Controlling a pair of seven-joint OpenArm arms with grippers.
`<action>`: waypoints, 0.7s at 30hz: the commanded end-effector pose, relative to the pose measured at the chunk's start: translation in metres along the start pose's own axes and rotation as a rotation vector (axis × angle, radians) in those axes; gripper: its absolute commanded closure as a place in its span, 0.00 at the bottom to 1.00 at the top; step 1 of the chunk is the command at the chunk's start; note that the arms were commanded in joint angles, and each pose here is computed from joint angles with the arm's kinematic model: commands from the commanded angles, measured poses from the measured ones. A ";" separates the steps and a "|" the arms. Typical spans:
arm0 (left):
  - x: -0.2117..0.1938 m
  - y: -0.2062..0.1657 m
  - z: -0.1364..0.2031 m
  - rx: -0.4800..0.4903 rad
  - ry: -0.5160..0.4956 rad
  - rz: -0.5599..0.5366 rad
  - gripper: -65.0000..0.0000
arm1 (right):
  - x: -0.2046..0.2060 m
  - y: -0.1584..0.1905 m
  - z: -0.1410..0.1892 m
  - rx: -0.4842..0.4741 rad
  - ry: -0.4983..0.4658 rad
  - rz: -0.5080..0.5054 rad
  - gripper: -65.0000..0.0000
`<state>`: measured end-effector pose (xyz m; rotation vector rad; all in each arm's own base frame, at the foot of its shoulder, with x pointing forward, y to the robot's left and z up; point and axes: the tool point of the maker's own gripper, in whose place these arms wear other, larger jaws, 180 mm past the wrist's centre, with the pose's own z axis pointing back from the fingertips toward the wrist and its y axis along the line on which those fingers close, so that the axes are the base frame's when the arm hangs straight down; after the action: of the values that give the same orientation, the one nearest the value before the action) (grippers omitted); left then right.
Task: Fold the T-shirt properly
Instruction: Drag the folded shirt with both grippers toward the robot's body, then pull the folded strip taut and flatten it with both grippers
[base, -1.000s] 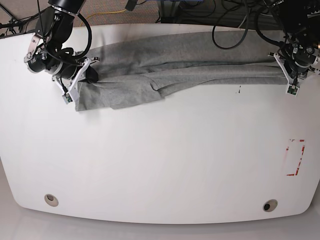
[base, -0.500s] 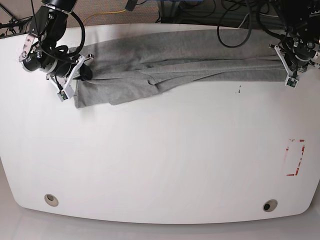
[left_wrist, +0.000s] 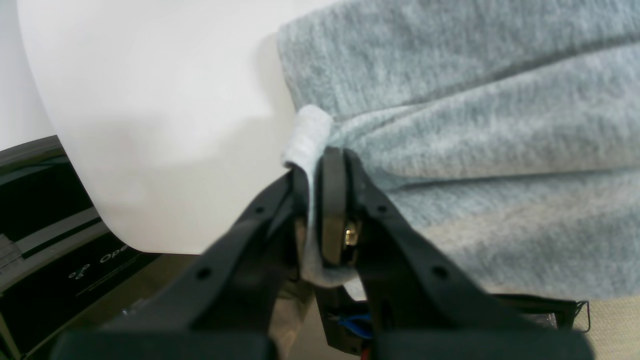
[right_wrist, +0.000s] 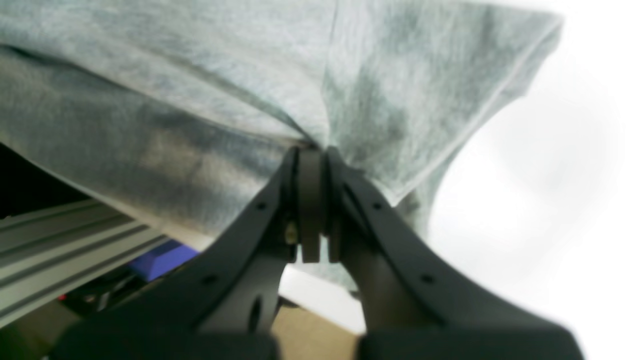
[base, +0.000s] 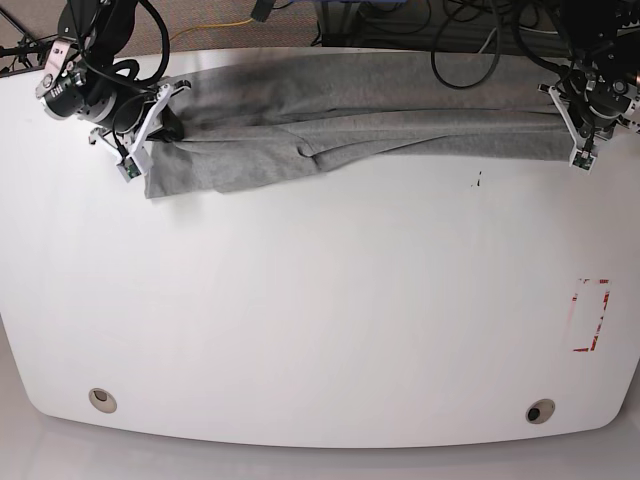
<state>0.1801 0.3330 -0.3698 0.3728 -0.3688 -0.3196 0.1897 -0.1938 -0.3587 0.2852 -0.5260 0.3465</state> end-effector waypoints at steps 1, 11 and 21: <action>0.001 0.012 0.004 0.041 0.004 -0.008 1.00 | -0.007 -0.009 0.010 -0.041 0.000 -0.020 1.00; -0.017 0.003 -0.012 -0.010 0.064 0.012 1.00 | -0.027 -0.018 0.015 -0.068 0.034 -0.071 0.96; -0.014 -0.014 -0.020 -0.059 0.072 -0.028 0.47 | -0.034 -0.030 0.027 -0.112 0.023 -0.110 0.17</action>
<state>0.1688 0.3280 -0.4033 0.3177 -0.2647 -0.3401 0.1568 -0.2258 -0.3765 0.2377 -0.4406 0.2340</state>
